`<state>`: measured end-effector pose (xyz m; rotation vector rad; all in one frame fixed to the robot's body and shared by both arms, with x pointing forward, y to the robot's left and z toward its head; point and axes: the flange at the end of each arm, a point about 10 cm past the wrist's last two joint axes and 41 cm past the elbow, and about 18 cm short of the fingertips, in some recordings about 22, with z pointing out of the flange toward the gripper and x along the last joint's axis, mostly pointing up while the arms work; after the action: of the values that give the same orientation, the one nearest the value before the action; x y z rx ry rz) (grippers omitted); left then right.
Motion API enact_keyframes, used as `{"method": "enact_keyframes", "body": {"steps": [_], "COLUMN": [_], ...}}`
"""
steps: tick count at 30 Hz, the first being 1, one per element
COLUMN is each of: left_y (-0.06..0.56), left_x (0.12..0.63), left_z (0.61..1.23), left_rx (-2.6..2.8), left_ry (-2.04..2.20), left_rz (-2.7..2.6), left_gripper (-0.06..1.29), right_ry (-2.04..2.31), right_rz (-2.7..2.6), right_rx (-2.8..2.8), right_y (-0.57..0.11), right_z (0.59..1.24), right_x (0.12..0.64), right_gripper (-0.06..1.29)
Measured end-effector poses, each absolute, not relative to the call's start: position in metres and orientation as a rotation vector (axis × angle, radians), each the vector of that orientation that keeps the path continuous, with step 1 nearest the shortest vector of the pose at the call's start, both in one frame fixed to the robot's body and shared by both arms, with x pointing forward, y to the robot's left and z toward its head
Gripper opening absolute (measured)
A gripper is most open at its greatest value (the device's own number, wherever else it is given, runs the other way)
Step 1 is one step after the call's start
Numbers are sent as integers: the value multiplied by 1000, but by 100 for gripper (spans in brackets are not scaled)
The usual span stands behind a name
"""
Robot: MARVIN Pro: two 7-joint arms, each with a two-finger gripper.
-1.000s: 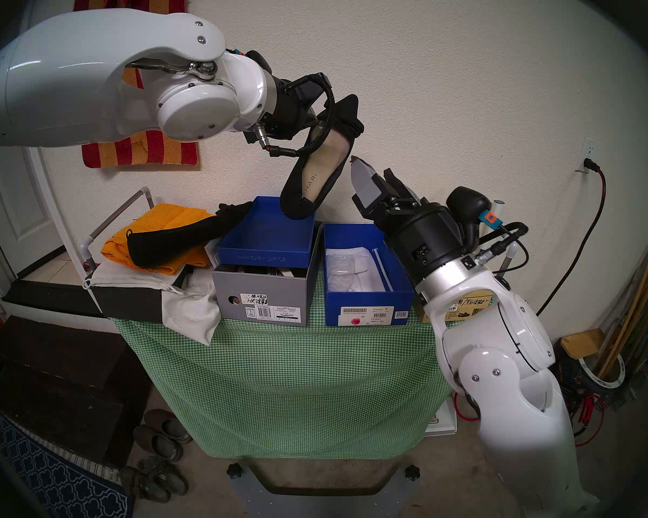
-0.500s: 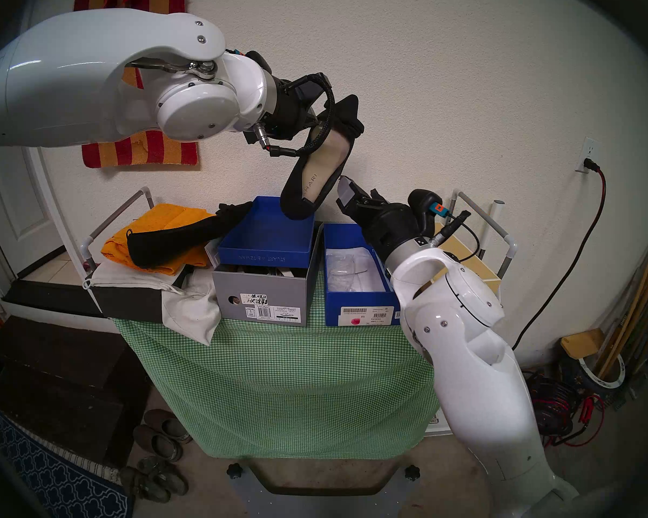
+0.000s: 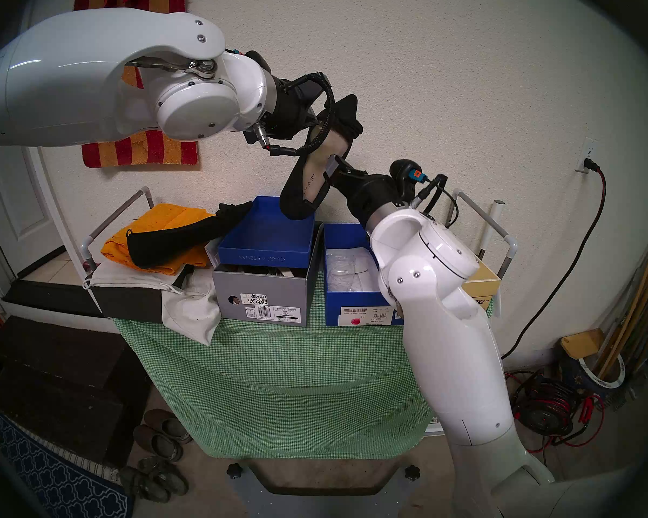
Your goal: Put shoes into shoe box
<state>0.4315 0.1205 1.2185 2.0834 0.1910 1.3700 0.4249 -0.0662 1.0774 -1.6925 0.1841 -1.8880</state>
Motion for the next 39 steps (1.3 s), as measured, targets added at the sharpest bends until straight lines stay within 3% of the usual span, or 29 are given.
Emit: {"method": "enact_keyframes", "body": {"steps": [22, 25, 26, 28, 29, 30, 34, 39], "left_y": [120, 120, 119, 119, 119, 119, 118, 118], "left_x": [431, 431, 431, 431, 431, 431, 431, 431], "left_z": [1218, 1217, 1217, 1217, 1217, 1217, 1217, 1216], "left_rx": [2095, 2096, 2097, 2097, 2098, 2098, 2099, 2101], "left_ry": [198, 197, 196, 195, 195, 195, 194, 193], "left_rz": [1370, 1368, 1367, 1367, 1366, 1366, 1365, 1363], "left_gripper": [-2, -2, -2, -2, -2, -2, -2, -2], "right_ry": [204, 196, 193, 191, 189, 189, 185, 175], "right_rz": [-1851, -1847, -1847, -1848, -1850, -1851, -1859, -1879], "right_rx": [-1806, -1801, -1795, -1790, -1787, -1786, -1784, -1786], "right_y": [-65, -64, -64, -64, -64, -64, -65, -63], "right_z": [1094, 1093, 1094, 1094, 1093, 1093, 1091, 1087], "right_x": [455, 456, 455, 456, 456, 456, 457, 459], "right_gripper": [119, 91, 73, 65, 48, 45, 2, -3]}}
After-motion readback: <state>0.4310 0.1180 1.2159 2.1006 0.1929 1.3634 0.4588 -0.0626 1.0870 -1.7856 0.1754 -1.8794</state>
